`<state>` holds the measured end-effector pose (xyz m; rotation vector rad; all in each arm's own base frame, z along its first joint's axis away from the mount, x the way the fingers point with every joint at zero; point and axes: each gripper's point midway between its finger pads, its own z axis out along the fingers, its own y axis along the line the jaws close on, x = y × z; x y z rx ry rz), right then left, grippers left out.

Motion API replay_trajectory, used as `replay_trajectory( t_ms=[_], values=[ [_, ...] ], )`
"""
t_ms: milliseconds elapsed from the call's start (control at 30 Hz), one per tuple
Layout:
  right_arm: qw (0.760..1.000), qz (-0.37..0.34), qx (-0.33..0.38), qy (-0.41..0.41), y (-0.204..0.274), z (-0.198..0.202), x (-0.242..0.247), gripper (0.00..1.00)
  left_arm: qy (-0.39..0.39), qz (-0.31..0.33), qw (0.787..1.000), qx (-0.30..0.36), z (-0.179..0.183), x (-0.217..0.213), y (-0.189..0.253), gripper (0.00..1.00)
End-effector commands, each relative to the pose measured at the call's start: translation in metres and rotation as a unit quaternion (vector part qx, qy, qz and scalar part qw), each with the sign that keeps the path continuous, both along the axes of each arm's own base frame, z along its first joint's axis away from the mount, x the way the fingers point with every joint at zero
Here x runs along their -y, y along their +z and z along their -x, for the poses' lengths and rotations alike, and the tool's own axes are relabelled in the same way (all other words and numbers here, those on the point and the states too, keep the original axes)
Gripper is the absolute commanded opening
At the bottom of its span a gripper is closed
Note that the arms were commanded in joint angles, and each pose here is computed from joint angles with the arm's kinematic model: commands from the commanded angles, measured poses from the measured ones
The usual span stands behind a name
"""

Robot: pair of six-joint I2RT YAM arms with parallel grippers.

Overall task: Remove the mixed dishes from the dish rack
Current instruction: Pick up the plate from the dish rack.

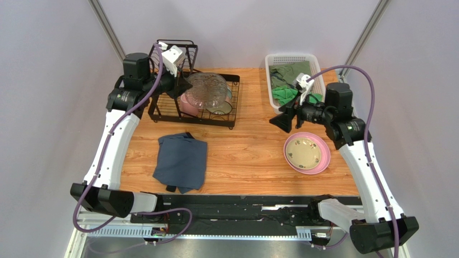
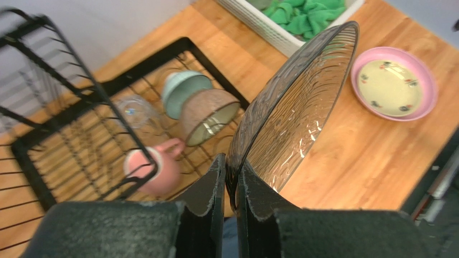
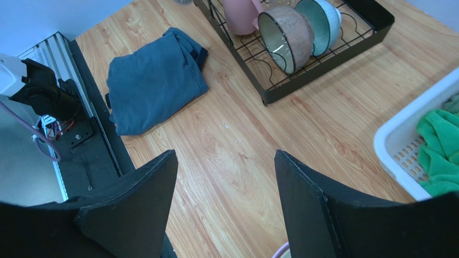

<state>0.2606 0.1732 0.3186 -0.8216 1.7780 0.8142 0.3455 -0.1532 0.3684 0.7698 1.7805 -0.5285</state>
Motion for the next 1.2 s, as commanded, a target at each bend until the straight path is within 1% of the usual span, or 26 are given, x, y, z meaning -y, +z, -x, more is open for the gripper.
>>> replay_trajectory(
  t_ms=[0, 133, 333, 467, 633, 767, 867, 967, 1000, 1033, 1067, 1167],
  values=[
    [1.000, -0.018, 0.022, -0.013, 0.023, -0.019, -0.037, 0.71, -0.030, 0.088, 0.993, -0.079, 0.008, 0.029, -0.007, 0.00],
    [0.999, -0.012, 0.033, -0.028, 0.019, -0.029, -0.057, 0.72, -0.046, 0.104, 0.987, -0.113, 0.011, 0.042, -0.024, 0.00],
    [0.998, -0.010, 0.053, -0.025, 0.024, -0.036, -0.079, 0.72, -0.067, 0.096, 0.986, -0.121, 0.022, 0.056, -0.039, 0.00],
    [0.998, -0.004, 0.050, -0.028, 0.018, -0.046, -0.088, 0.71, -0.086, 0.093, 0.984, -0.122, 0.031, 0.063, -0.044, 0.00],
    [0.998, -0.014, 0.050, -0.024, 0.019, -0.050, -0.098, 0.71, -0.091, 0.086, 0.985, -0.118, 0.036, 0.068, -0.049, 0.00],
    [0.998, -0.013, 0.055, -0.023, 0.018, -0.054, -0.104, 0.68, -0.095, 0.089, 0.985, -0.116, 0.040, 0.069, -0.049, 0.00],
    [0.998, -0.015, 0.054, -0.021, 0.016, -0.056, -0.109, 0.63, -0.101, 0.092, 0.984, -0.110, 0.045, 0.070, -0.047, 0.00],
    [0.998, -0.017, 0.049, -0.018, 0.014, -0.057, -0.115, 0.55, -0.105, 0.095, 0.984, -0.105, 0.050, 0.071, -0.044, 0.00],
    [0.999, -0.018, 0.049, -0.015, 0.014, -0.057, -0.118, 0.50, -0.106, 0.096, 0.984, -0.103, 0.051, 0.071, -0.043, 0.00],
    [0.998, -0.018, 0.050, -0.016, 0.015, -0.057, -0.119, 0.47, -0.105, 0.096, 0.984, -0.105, 0.052, 0.071, -0.044, 0.00],
    [0.999, -0.018, 0.049, -0.014, 0.015, -0.057, -0.121, 0.40, -0.105, 0.096, 0.984, -0.105, 0.052, 0.071, -0.045, 0.00],
    [0.999, -0.016, 0.048, -0.013, 0.014, -0.058, -0.126, 0.27, -0.106, 0.097, 0.984, -0.106, 0.053, 0.071, -0.045, 0.00]
  ],
)
